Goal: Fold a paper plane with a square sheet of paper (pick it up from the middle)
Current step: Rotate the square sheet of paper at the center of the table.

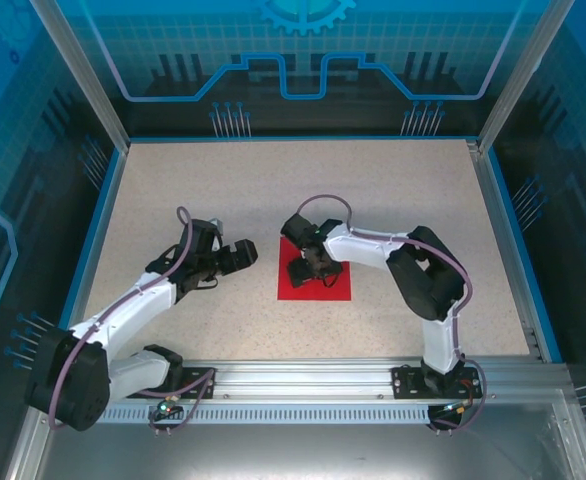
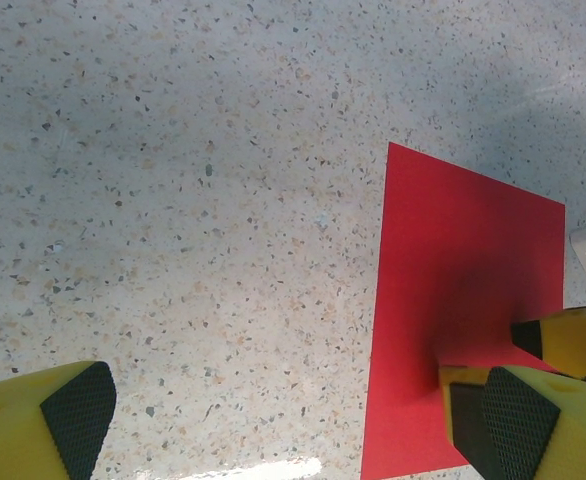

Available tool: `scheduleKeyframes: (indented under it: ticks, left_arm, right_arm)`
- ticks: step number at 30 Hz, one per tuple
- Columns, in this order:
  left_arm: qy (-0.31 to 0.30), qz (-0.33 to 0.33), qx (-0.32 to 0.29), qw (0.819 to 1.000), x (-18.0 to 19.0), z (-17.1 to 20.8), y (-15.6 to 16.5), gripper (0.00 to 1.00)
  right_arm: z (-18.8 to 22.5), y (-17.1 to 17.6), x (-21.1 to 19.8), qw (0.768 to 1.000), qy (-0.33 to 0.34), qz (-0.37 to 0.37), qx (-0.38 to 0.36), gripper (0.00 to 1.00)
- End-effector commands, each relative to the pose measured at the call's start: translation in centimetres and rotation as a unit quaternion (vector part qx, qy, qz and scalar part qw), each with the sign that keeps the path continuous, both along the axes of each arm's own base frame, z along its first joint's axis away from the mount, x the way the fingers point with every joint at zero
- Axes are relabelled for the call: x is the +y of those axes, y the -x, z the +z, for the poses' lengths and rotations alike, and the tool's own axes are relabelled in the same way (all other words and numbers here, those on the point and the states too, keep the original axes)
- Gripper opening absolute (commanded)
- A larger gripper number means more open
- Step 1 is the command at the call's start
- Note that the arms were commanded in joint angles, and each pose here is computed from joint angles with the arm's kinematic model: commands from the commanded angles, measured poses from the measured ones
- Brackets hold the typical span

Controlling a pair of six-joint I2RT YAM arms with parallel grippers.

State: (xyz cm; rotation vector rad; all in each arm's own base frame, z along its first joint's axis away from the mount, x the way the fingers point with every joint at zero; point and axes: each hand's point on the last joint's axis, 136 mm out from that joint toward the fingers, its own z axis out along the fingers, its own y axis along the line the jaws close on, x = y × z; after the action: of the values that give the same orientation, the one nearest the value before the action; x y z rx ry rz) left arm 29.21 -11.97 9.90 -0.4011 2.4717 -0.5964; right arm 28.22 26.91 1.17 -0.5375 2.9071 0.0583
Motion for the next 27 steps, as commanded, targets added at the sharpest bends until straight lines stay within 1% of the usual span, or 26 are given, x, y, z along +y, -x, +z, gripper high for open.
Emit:
scheduleKeyframes:
  ticks: [1,4,7,9,12,13,15,16,17,22,27]
  left_arm:
    - [-0.007,0.007,-0.003,1.0,0.3,0.7,-0.7,0.99]
    - [-0.008,0.005,0.001,1.0,0.2,0.5,-0.9,0.98]
    - [-0.007,0.001,0.008,1.0,0.0,0.3,-1.1,0.98]
    - [-0.005,0.0,0.011,1.0,-0.2,0.2,-1.2,0.98]
    - [0.0,0.0,0.014,1.0,-0.3,0.0,-1.2,0.98]
    - [0.001,0.001,0.014,1.0,-0.3,0.0,-1.2,0.98]
    - [0.001,0.001,0.014,1.0,-0.3,0.0,-1.3,0.98]
    - [0.002,0.001,0.015,1.0,-0.4,-0.1,-1.3,0.99]
    - [0.002,0.0,0.015,1.0,-0.4,-0.1,-1.4,0.99]
    - [0.004,-0.01,0.023,1.0,-0.8,-0.3,-1.3,0.99]
    - [0.002,-0.012,0.026,1.0,-0.7,-0.6,-1.0,0.99]
  right_arm:
    - [-2.2,3.6,-0.6,0.994,0.008,0.097,0.056,0.82]
    - [-1.7,3.6,-1.0,0.99,0.019,0.135,0.049,0.82]
    - [-1.0,2.6,-1.3,0.991,0.033,0.128,0.036,0.82]
    - [0.4,1.7,-1.0,0.994,0.026,0.1,0.023,0.83]
    - [3.2,0.6,0.7,0.999,-0.026,0.042,0.001,0.85]
    - [4.0,0.1,0.8,0.999,-0.034,0.016,-0.007,0.86]
    - [4.9,-0.6,0.5,0.999,-0.033,-0.041,-0.014,0.91]
    - [5.0,-0.9,0.4,0.997,-0.034,-0.066,-0.008,0.98]
    - [4.8,-1.1,0.5,0.996,-0.031,-0.083,-0.002,0.99]
    - [3.5,-1.9,0.1,0.99,0.002,-0.137,0.01,0.99]
    - [2.2,-2.1,-0.3,0.988,0.022,-0.153,0.024,0.99]
